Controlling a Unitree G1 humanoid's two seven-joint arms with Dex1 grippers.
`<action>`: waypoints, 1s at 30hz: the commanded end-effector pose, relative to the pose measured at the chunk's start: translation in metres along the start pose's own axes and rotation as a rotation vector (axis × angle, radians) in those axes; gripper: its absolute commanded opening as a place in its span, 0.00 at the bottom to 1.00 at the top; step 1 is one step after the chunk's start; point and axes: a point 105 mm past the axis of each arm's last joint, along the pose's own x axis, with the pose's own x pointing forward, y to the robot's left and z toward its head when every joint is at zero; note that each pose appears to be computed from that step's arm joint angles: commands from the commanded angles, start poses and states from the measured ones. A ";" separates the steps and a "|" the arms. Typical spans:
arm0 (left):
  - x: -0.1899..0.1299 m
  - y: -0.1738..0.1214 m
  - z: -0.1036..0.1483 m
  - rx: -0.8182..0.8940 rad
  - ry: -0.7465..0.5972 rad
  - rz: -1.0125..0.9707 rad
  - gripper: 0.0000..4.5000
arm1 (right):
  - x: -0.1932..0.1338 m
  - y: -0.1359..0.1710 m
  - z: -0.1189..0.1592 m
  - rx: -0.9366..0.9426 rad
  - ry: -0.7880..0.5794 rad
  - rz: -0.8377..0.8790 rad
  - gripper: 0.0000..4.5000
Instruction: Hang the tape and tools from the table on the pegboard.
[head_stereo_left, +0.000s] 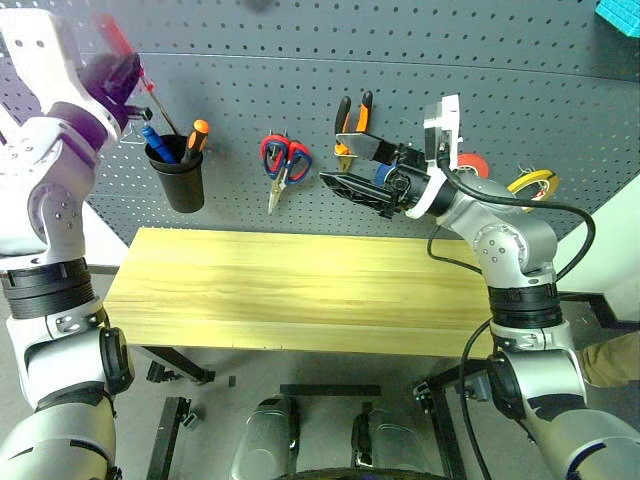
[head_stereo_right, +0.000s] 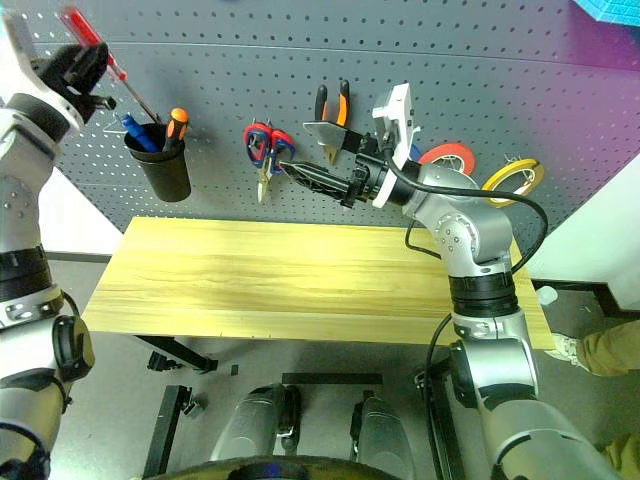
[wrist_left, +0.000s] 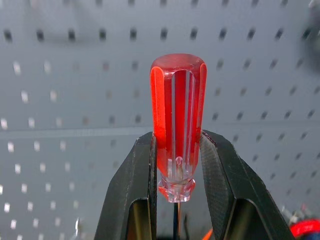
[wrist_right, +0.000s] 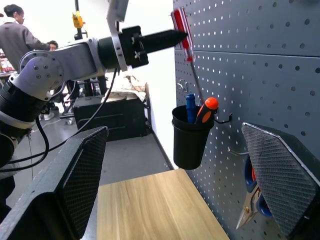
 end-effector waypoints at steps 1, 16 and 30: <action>-0.002 0.002 0.007 0.061 -0.001 0.025 0.20 | -0.002 0.002 0.014 -0.051 -0.027 0.004 1.00; -0.008 -0.004 0.016 0.036 -0.069 -0.041 0.76 | -0.013 -0.002 0.010 -0.051 -0.003 -0.029 1.00; -0.081 -0.061 -0.099 0.121 0.038 -0.755 0.76 | -0.073 -0.015 -0.039 0.020 0.194 -0.199 1.00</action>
